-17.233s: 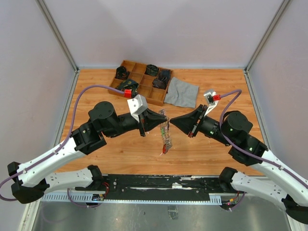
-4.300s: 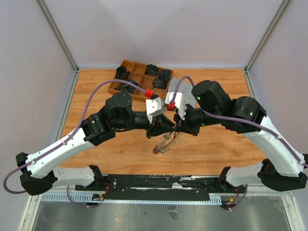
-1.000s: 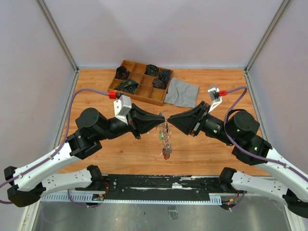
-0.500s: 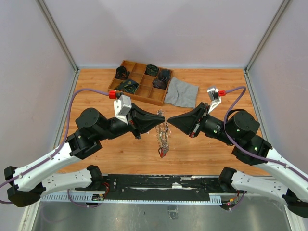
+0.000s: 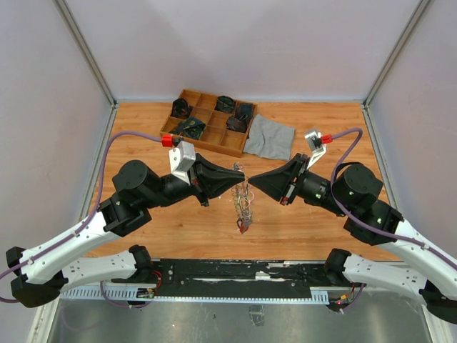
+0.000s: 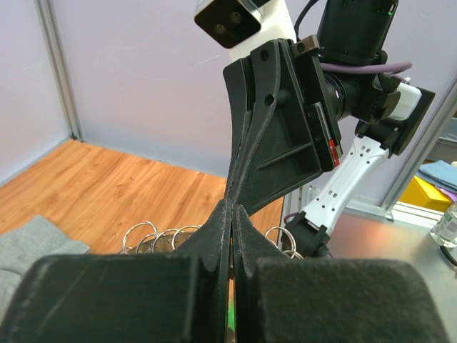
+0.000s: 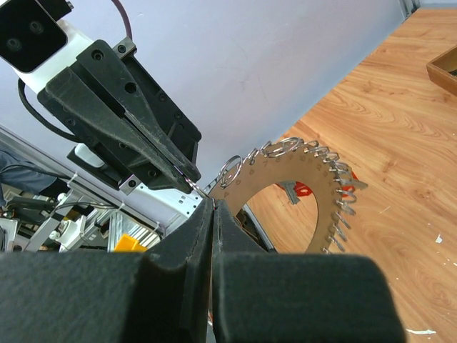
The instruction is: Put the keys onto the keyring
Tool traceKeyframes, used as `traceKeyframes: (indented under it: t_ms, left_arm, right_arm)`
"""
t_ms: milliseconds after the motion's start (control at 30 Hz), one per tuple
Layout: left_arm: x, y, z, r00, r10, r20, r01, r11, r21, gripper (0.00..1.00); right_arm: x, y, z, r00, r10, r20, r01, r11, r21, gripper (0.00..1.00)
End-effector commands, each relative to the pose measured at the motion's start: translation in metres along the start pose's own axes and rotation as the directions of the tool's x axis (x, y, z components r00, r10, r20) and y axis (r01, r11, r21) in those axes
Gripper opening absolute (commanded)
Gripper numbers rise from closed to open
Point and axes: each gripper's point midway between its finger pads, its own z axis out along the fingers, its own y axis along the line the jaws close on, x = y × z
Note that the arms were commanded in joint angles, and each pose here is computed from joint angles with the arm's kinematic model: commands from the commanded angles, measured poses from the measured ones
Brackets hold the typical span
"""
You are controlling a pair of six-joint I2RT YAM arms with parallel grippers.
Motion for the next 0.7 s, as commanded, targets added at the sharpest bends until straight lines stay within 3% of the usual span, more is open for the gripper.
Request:
traceKeyframes:
  t_ms: [0,467,667]
  left_arm:
    - [-0.03,-0.006,-0.001,0.994,0.036,0.101,-0.037,0.999,0.013,0.0]
    - [-0.03,-0.007,-0.002,0.994,0.038,0.101,-0.04,0.999,0.018,0.0]
    - [-0.032,-0.009,-0.003,0.994,0.038,0.105,-0.04,0.999,0.023,0.0]
  right_arm:
    - [0.006,-0.004,0.003,1.0,0.004,-0.015,-0.004,1.0,0.009,0.01]
    - [0.004,-0.004,0.004,0.999,-0.036,0.002,0.036,0.999,-0.003,0.15]
    - [-0.012,0.001,-0.009,0.977,-0.204,0.06,0.205,0.978,-0.023,0.24]
